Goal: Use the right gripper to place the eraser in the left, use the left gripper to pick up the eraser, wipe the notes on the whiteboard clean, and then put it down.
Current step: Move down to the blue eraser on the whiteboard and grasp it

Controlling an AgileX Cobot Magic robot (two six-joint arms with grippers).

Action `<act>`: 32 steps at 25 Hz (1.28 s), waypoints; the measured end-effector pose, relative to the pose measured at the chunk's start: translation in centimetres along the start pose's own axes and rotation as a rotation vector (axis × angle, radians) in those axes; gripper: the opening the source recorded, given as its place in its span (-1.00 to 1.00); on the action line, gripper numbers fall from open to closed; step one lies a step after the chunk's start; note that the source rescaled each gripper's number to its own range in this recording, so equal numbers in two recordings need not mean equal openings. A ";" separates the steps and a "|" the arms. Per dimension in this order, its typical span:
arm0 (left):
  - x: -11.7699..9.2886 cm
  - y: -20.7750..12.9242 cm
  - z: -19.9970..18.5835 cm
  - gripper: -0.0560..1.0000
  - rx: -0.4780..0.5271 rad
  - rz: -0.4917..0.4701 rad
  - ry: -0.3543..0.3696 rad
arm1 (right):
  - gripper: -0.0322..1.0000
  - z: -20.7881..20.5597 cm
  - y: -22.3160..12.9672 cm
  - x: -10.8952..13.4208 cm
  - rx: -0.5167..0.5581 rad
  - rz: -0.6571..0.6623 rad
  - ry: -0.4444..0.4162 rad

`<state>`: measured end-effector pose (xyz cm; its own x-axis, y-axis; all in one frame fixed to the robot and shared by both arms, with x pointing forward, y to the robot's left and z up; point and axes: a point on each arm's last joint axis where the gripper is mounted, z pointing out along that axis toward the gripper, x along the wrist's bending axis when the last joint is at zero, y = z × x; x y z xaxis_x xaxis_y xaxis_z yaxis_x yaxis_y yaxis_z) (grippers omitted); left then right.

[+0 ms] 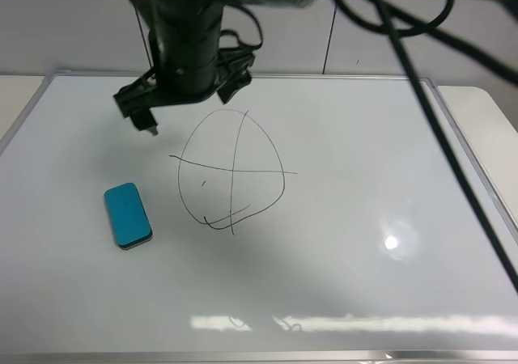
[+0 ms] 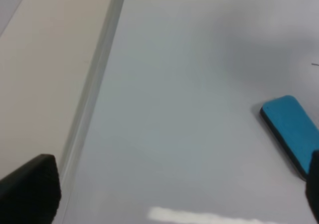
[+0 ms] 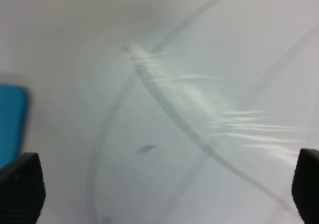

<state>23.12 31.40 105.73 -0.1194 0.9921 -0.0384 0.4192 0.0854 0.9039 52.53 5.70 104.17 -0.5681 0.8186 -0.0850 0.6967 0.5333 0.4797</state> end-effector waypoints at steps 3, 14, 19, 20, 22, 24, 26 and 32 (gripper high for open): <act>0.0 0.0 0.0 1.00 0.000 0.000 0.000 | 1.00 -4.1 1.1 -4.2 -0.065 0.040 -0.049; 0.0 0.0 0.0 1.00 0.000 0.000 0.000 | 1.00 -21.7 -1.0 -12.1 -0.366 0.065 -0.108; 0.0 0.0 0.0 1.00 0.000 0.000 0.000 | 1.00 -26.0 -3.5 -13.0 -0.379 0.065 -0.119; 0.0 0.0 0.0 1.00 0.000 0.000 0.000 | 1.00 -26.7 -3.9 -13.2 -0.393 0.059 -0.119; 0.0 0.0 0.0 1.00 0.000 0.000 0.000 | 1.00 -27.8 -5.0 -13.5 -0.411 0.054 -0.120; 0.0 0.0 0.0 1.00 0.000 0.000 0.000 | 1.00 -28.7 -6.6 -13.7 -0.415 0.054 -0.120; 0.0 0.0 0.0 1.00 0.000 0.000 -0.001 | 1.00 -29.0 -8.4 -14.0 -0.404 0.050 -0.127; 0.0 0.0 0.0 1.00 0.000 0.000 -0.001 | 1.00 -27.4 -17.0 -15.0 -0.353 0.084 -0.162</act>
<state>23.12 31.39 105.73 -0.1189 0.9921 -0.0392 0.4193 0.0859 0.9038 37.15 -21.48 121.24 -0.4195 0.8943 -0.1557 0.5283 0.3801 0.7592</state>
